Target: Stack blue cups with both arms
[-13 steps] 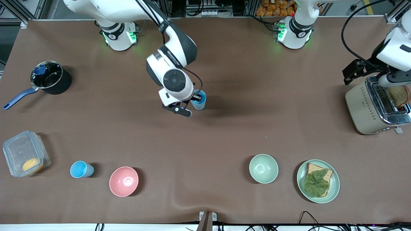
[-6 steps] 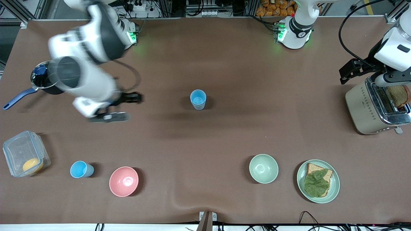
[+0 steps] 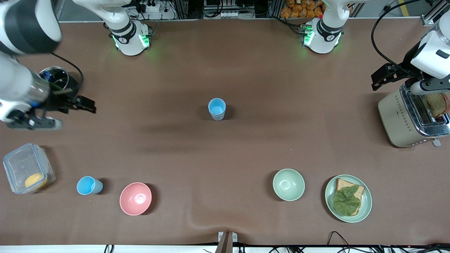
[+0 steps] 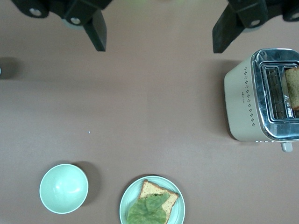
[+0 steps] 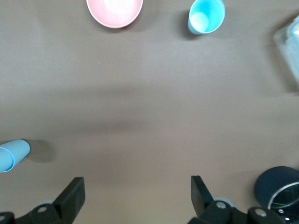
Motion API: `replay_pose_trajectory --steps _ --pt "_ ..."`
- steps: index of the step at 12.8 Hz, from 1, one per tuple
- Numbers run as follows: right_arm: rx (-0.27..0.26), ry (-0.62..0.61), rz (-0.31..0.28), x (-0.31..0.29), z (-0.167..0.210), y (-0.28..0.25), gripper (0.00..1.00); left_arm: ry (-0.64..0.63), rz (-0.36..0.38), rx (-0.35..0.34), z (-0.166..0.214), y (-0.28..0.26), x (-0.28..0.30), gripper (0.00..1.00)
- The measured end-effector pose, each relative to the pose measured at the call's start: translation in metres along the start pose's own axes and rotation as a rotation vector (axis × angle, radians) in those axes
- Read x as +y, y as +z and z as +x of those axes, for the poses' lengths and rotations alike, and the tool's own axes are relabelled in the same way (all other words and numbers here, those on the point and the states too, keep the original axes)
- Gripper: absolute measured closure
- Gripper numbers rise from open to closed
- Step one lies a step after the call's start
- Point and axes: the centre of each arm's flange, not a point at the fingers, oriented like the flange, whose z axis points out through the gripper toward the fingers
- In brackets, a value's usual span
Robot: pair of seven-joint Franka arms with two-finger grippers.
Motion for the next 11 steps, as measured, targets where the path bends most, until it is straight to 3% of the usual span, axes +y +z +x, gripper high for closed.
replay_pose_trajectory --steps 4,11 --pt "0.058 -0.062 -0.02 0.045 -0.019 -0.035 0.0 -0.003 0.0 -0.003 0.0 0.0 -0.002 0.0" --pt "0.05 -0.065 -0.038 0.052 -0.024 -0.038 0.0 -0.006 -0.002 0.007 0.001 -0.004 -0.004 0.0"
